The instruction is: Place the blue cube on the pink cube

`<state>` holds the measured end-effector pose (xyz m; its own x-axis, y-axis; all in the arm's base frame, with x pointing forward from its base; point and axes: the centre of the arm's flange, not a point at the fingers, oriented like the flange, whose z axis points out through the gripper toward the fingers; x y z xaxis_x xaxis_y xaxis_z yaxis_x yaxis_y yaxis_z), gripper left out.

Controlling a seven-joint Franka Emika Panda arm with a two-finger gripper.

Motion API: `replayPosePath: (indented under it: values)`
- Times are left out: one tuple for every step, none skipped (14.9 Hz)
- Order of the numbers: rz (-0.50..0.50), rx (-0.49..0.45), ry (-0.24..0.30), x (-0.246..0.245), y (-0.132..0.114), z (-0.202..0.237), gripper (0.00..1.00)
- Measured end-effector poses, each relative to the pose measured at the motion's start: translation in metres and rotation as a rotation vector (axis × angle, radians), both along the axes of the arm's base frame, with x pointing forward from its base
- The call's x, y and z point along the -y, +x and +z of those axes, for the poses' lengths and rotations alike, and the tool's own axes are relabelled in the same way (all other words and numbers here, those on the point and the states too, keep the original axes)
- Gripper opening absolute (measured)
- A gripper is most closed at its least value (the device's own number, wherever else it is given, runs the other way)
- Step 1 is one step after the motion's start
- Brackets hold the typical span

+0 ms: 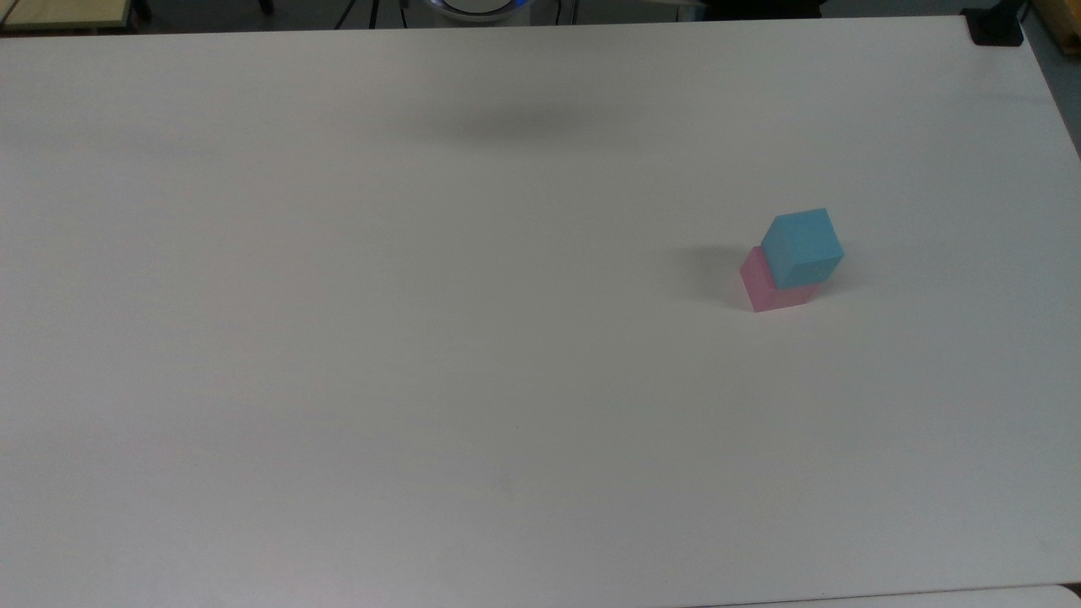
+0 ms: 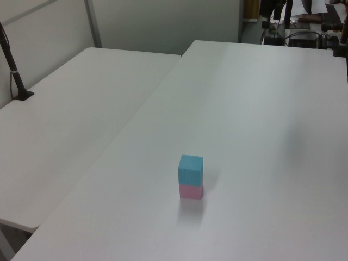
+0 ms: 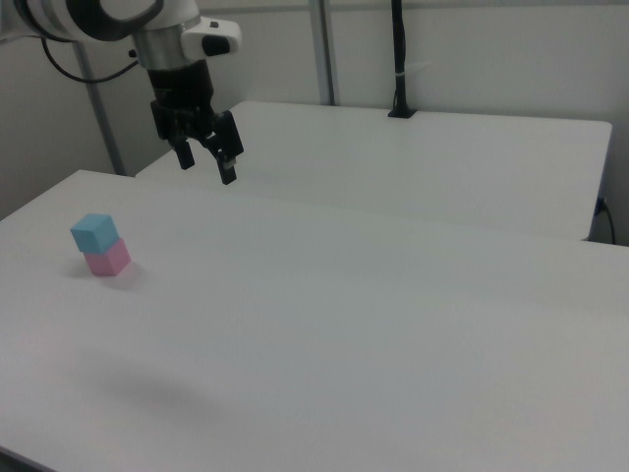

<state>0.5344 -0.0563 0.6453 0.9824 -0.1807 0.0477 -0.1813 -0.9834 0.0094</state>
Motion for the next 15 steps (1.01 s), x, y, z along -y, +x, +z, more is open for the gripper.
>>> replayPosePath:
  values:
    - [-0.004, 0.003, 0.0, 0.008, 0.0, 0.001, 1.0]
    - [-0.002, 0.004, 0.004, 0.014, -0.001, 0.001, 1.0]
    - [0.001, 0.004, 0.006, 0.018, 0.0, 0.0, 1.0]
    - [0.003, 0.004, 0.005, 0.019, 0.001, -0.001, 1.0]
    - [0.005, 0.004, 0.003, 0.018, 0.002, -0.002, 1.0]
    - [0.01, 0.003, 0.001, 0.015, 0.003, -0.003, 1.0]
    - [0.015, 0.003, 0.0, 0.012, 0.004, -0.003, 1.0]
    - [0.022, 0.003, 0.0, 0.008, 0.005, -0.003, 1.0]
    - [0.03, 0.003, 0.0, 0.004, 0.005, -0.003, 1.0]
    - [0.039, 0.002, -0.001, 0.0, 0.006, -0.003, 1.0]
    - [0.053, 0.001, -0.003, -0.004, 0.007, -0.003, 1.0]
    - [0.071, 0.0, -0.007, -0.01, 0.007, -0.004, 1.0]
    - [0.084, -0.001, -0.01, -0.015, 0.008, -0.004, 1.0]
    - [0.094, -0.003, -0.014, -0.02, 0.009, -0.005, 1.0]
    - [0.101, -0.005, -0.015, -0.023, 0.01, -0.006, 1.0]
